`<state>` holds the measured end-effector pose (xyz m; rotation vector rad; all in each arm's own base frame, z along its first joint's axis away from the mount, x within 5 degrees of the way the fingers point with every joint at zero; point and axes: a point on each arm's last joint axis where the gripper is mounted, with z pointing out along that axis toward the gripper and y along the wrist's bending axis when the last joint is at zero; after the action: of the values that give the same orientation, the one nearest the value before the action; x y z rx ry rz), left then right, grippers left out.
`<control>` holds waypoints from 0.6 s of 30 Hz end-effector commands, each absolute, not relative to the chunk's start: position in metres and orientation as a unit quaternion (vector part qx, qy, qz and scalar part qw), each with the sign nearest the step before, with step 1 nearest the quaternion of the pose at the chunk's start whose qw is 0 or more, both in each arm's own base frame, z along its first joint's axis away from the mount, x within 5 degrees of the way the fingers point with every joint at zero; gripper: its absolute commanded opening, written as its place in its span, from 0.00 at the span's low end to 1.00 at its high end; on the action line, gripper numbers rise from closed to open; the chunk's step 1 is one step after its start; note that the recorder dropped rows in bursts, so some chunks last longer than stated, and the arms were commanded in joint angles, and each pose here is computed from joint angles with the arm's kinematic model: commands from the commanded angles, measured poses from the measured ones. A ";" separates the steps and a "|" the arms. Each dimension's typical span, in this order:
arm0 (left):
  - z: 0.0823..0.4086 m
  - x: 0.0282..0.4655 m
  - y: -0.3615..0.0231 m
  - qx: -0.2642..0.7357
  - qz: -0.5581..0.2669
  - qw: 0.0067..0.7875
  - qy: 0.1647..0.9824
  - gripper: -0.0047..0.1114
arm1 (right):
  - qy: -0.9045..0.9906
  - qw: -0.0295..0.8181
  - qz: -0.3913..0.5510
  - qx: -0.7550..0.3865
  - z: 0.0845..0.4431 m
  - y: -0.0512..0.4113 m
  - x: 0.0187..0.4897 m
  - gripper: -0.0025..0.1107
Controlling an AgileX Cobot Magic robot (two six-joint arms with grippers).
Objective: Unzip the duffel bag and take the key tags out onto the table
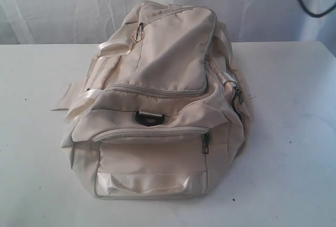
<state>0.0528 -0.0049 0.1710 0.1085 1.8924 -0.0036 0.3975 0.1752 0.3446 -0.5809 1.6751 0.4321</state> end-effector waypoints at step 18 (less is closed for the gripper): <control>0.169 0.052 -0.006 0.046 -0.008 0.582 0.812 0.05 | 0.901 0.401 0.018 -0.162 0.333 0.192 0.467 0.02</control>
<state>0.0528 -0.0049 0.1710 0.1085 1.8924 -0.0036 0.4728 0.2038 0.3295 -0.3081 2.0801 -0.1465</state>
